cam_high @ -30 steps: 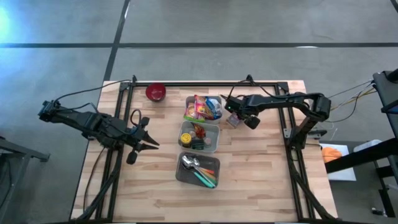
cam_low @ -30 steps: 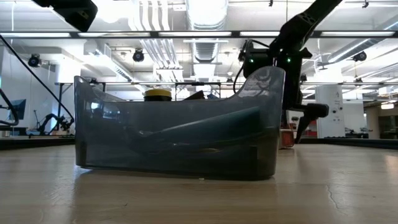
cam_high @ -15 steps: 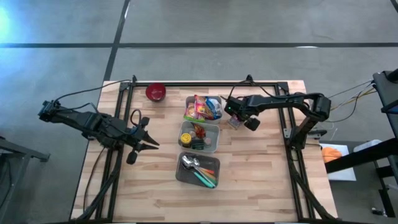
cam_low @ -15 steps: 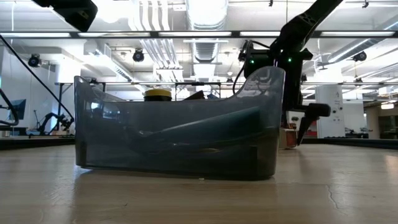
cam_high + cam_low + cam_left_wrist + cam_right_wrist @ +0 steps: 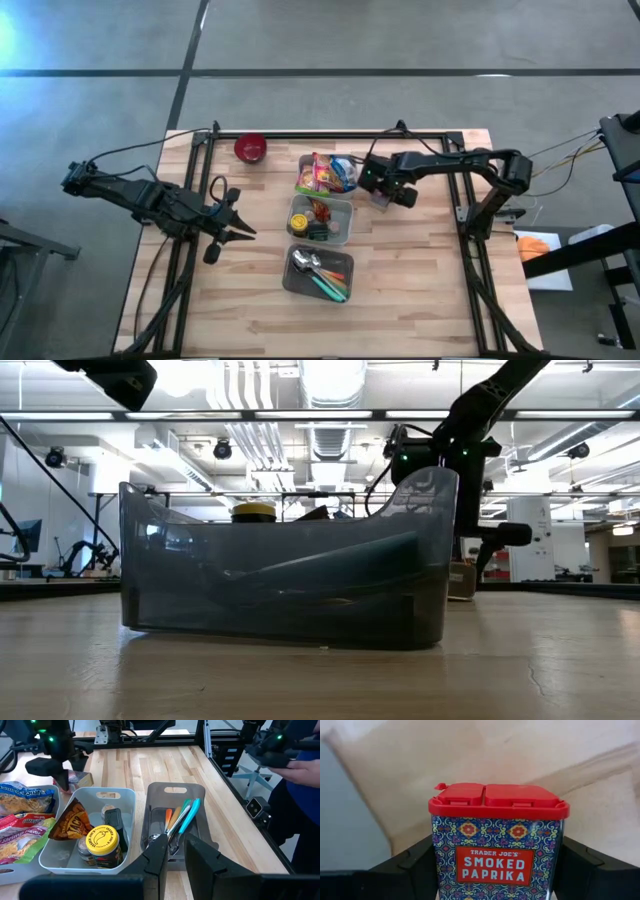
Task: Pick & Place Food Item
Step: Put the red seasoning can into the bottom gray bin
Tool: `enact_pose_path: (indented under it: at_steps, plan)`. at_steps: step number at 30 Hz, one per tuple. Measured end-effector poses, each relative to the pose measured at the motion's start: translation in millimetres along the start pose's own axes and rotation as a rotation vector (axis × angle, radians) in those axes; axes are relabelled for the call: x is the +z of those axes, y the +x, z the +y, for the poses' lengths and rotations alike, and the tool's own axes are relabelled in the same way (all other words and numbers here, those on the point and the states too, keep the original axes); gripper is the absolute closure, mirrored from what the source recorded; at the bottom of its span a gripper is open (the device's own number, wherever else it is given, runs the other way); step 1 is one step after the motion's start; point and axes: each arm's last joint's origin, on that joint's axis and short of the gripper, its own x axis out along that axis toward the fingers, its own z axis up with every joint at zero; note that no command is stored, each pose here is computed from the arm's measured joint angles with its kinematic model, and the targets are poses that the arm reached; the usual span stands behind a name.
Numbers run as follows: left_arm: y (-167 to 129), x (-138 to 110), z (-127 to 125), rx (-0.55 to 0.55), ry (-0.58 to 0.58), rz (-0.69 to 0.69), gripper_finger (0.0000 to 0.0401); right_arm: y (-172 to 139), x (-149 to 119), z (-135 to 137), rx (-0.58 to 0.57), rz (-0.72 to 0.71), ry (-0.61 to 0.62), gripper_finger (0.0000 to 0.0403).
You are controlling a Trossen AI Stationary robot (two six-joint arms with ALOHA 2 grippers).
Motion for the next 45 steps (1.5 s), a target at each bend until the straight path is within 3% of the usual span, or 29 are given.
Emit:
enact_pose_path:
  at_steps: [9,14,23,30,37,41,45]
  plan:
    - [0.0,0.0,0.0,0.000,0.000,0.000,0.0334,-9.9,-3.8,8.9,0.029,0.053,-0.218,0.0096]
    - [0.0,0.0,0.0,0.000,0.000,0.000,0.0334,-19.8,-8.9,7.8,0.061,0.054,-0.250,0.0125]
    - [-0.1,0.0,0.0,0.000,0.000,0.000,0.0334,-62.6,-13.5,5.3,0.262,0.035,-0.403,0.0125]
    - [-0.1,0.0,0.0,0.000,0.000,-0.001,0.0334,-107.2,-27.1,0.9,0.568,0.077,-0.849,0.0125]
    - [-0.1,0.0,0.1,0.000,0.000,0.000,0.0334,-127.7,-52.9,-12.8,0.698,0.009,-1.324,0.0125]
    - [-0.1,0.0,0.0,0.000,0.000,0.000,0.0334,-129.9,-60.1,-13.9,0.725,-0.037,-1.442,0.0125]
    - [-0.1,0.0,0.0,0.000,0.000,0.000,0.0334,-132.0,-61.8,-11.8,0.751,-0.064,-1.438,0.0125]
